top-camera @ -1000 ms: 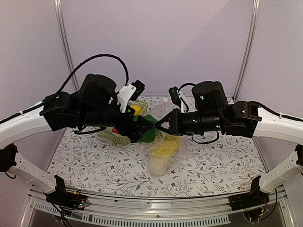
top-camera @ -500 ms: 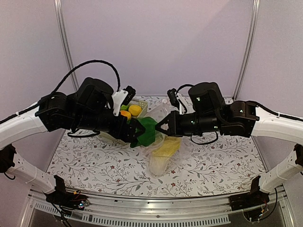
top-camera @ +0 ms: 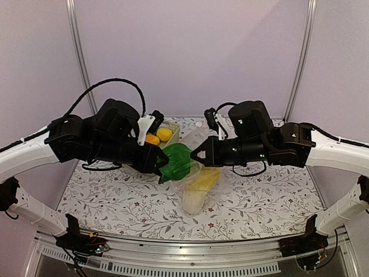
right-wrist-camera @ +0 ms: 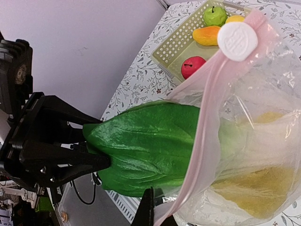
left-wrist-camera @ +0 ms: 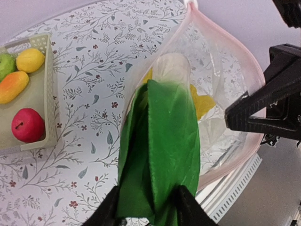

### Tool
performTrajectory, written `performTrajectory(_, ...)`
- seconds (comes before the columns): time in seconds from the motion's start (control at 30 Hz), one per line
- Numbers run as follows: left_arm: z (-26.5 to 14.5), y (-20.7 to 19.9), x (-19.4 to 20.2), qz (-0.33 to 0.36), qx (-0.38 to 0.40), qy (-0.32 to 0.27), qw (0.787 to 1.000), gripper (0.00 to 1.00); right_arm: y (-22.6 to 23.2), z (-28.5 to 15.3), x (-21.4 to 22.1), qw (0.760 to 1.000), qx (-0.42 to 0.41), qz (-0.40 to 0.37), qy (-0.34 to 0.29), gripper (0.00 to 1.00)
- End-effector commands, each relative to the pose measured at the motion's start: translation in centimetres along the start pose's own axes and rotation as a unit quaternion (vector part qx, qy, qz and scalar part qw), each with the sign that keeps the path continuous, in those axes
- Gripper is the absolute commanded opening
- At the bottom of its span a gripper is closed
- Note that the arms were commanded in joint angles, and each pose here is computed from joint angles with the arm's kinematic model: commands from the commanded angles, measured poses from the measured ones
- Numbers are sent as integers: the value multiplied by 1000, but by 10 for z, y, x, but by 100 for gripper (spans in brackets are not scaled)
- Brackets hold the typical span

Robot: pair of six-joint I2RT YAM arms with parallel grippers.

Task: Place the food in the zip-top bag and seal the zipper
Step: Pick up the fake vegetable from the zipper food storage bag.

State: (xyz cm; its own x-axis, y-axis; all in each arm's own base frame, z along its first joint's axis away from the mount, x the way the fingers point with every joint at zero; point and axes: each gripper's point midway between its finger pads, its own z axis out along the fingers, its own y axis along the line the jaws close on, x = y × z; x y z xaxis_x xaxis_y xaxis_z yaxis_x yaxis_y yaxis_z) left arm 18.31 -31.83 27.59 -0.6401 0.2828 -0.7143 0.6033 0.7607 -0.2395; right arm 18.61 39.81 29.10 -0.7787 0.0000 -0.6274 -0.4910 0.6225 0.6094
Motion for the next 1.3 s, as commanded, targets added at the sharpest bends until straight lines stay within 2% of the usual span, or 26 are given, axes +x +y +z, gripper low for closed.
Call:
performTrajectory(0.0, 4, 0, 17, 0, 5, 23, 1000, 28, 8, -1, -2, 1000, 6, -25, 0, 0)
performTrajectory(0.13, -3, -6, 10, -3, 25, 1, 1000, 3, 12, -3, -5, 997, 27, -68, -4, 0)
performTrajectory(0.17, -7, -6, 5, -3, 30, -11, 999, 0, 8, -3, -7, 995, 45, -88, -7, 0)
performTrajectory(0.33, -35, -8, -27, -20, 76, -78, 994, 0, -35, -17, -34, 973, 174, -150, -25, 0)
performTrajectory(0.43, -44, -5, -40, -32, 104, -105, 989, 0, -43, -28, -52, 970, 182, -153, -42, 0)
performTrajectory(0.6, -56, -6, -62, -38, 150, -153, 976, 0, -51, -49, -81, 954, 210, -206, -64, 0)
performTrajectory(0.8, -95, -1, -86, -40, 170, -225, 959, 0, -68, -65, -112, 903, 294, -302, -79, 0)
performTrajectory(0.97, -122, 15, -88, -49, 152, -248, 955, 0, -59, -73, -138, 883, 301, -352, -82, 0)
performTrajectory(1.1, -126, 22, -75, -53, 146, -245, 957, 0, -58, -53, -121, 897, 267, -350, -52, 0)
performTrajectory(1.27, -124, 19, -55, -49, 167, -227, 958, 0, -85, 7, -41, 952, 202, -231, 26, 0)
